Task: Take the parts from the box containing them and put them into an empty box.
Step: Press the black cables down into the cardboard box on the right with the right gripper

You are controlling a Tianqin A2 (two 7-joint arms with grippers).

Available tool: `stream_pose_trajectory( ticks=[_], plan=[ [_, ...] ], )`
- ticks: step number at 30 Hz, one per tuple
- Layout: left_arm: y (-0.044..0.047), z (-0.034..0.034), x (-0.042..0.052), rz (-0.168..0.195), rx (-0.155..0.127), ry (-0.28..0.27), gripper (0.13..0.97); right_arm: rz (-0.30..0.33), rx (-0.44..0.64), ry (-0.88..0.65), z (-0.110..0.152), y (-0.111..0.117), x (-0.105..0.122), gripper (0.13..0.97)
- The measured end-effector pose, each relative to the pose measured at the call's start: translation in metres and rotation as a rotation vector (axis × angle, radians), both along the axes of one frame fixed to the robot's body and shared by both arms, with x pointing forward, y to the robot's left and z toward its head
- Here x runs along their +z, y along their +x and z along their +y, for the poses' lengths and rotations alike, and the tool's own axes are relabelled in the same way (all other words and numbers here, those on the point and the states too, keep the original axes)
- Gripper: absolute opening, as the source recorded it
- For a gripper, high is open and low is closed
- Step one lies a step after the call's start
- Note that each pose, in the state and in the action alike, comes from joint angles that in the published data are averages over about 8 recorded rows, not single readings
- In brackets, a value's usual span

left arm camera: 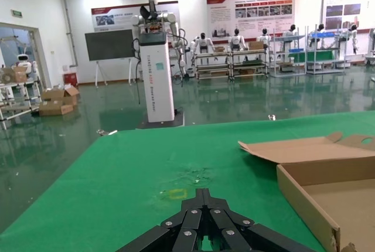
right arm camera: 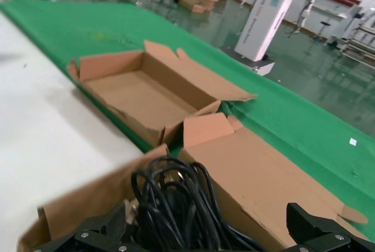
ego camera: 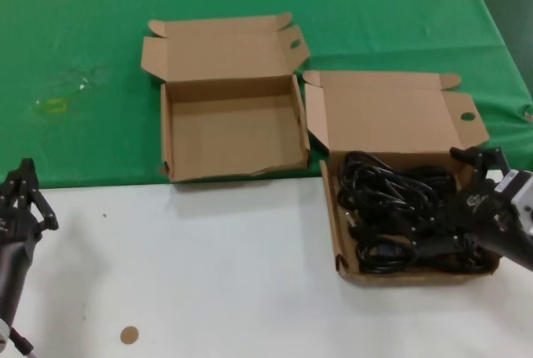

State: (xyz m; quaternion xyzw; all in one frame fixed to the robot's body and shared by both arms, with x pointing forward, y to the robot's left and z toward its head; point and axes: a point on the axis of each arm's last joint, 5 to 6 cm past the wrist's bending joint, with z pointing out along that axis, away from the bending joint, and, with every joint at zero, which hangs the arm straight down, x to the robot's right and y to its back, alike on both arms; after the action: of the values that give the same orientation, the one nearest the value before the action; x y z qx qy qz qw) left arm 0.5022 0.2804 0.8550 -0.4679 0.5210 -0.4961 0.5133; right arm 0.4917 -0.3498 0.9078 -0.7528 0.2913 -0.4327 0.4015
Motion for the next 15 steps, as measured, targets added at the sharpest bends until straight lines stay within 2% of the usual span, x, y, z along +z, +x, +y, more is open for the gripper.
stream_pose_trajectory(
  ticks=[15],
  plan=[
    [0.0000, 0.0000, 0.0000, 0.000, 0.000, 0.000, 0.144, 0.027, 0.062, -0.098, -0.018, 0.017, 0.003, 0.959]
  ],
)
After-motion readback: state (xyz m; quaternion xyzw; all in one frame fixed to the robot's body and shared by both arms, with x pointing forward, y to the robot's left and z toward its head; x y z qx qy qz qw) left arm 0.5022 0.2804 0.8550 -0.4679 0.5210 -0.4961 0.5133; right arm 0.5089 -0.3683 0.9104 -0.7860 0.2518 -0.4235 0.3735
